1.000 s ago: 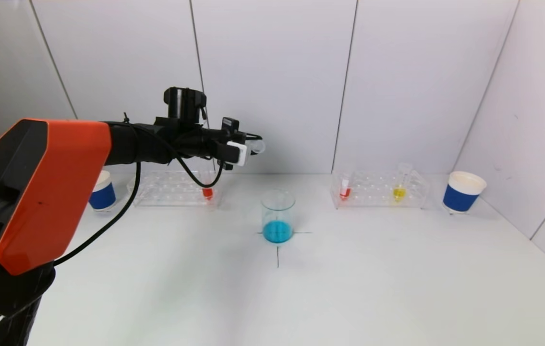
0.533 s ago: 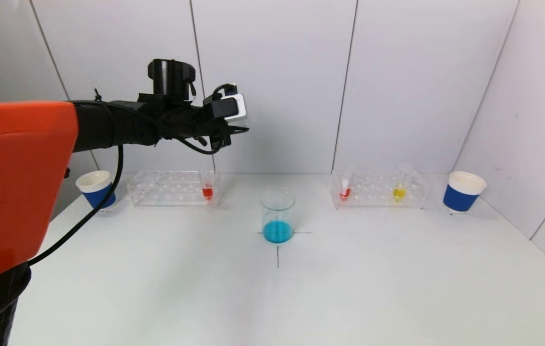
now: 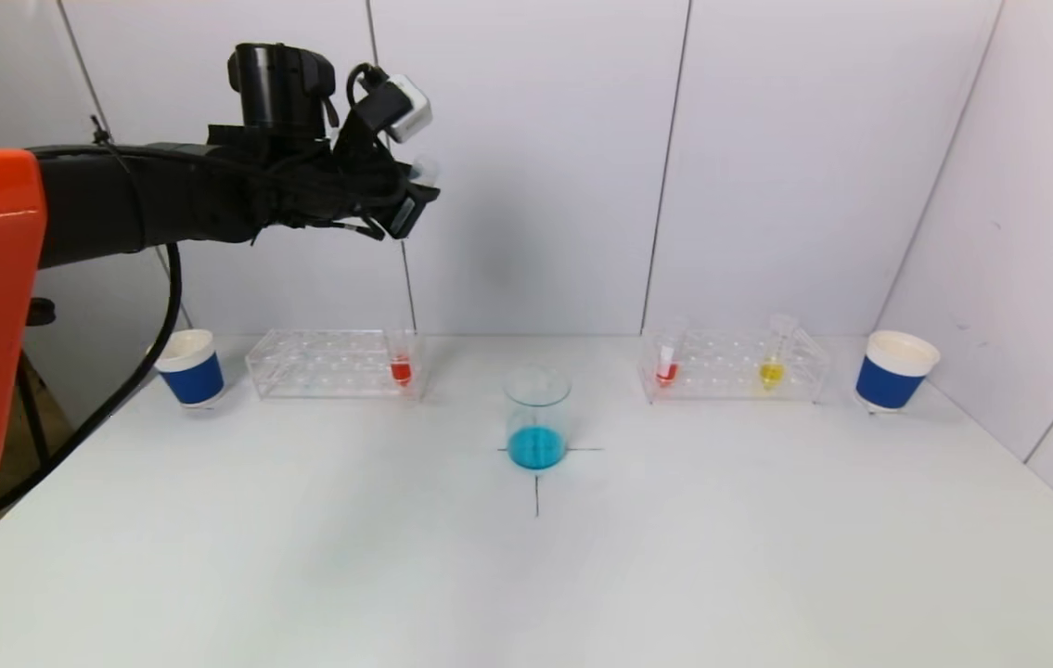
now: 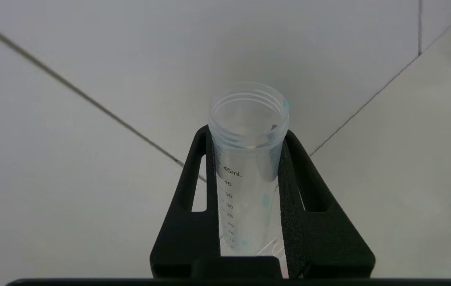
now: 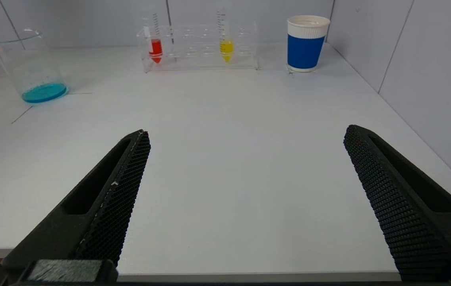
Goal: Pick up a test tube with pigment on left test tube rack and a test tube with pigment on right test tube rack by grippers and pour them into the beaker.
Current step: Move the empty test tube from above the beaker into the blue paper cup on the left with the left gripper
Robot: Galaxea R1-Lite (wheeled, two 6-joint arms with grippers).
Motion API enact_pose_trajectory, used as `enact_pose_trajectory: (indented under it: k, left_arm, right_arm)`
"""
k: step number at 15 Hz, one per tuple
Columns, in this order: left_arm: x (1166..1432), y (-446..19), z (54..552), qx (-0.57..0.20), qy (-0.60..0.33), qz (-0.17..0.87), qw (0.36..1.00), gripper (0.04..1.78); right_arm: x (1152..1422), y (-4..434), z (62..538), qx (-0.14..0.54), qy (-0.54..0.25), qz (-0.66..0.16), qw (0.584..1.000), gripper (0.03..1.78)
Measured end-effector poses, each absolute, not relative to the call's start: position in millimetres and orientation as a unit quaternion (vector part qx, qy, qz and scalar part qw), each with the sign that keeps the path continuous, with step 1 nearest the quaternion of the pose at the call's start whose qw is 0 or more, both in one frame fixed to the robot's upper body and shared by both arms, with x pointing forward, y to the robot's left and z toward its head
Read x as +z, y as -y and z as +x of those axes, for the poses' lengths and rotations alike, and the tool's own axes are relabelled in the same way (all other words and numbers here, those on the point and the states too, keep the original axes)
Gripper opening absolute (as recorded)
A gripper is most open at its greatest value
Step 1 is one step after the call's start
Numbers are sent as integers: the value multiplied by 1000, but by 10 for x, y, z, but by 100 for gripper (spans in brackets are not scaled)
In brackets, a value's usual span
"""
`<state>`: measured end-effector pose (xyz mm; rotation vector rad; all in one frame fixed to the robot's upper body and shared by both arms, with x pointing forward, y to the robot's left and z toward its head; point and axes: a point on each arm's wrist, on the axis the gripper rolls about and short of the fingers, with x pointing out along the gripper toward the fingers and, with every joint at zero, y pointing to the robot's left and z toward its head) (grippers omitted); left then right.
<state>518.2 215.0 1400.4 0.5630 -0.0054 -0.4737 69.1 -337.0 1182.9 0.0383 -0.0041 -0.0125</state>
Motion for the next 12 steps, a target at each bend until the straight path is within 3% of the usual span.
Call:
enact_pose_trajectory:
  k: [6, 12]
  left_arm:
    - [14205, -2558, 5089, -180, -30, 162, 970, 45]
    - [14312, -3145, 5066, -25, -46, 86, 995, 45]
  right_arm:
    - [11829, 3370, 691, -6, 2, 19, 1000, 177]
    - [11829, 3370, 691, -6, 2, 19, 1000, 177]
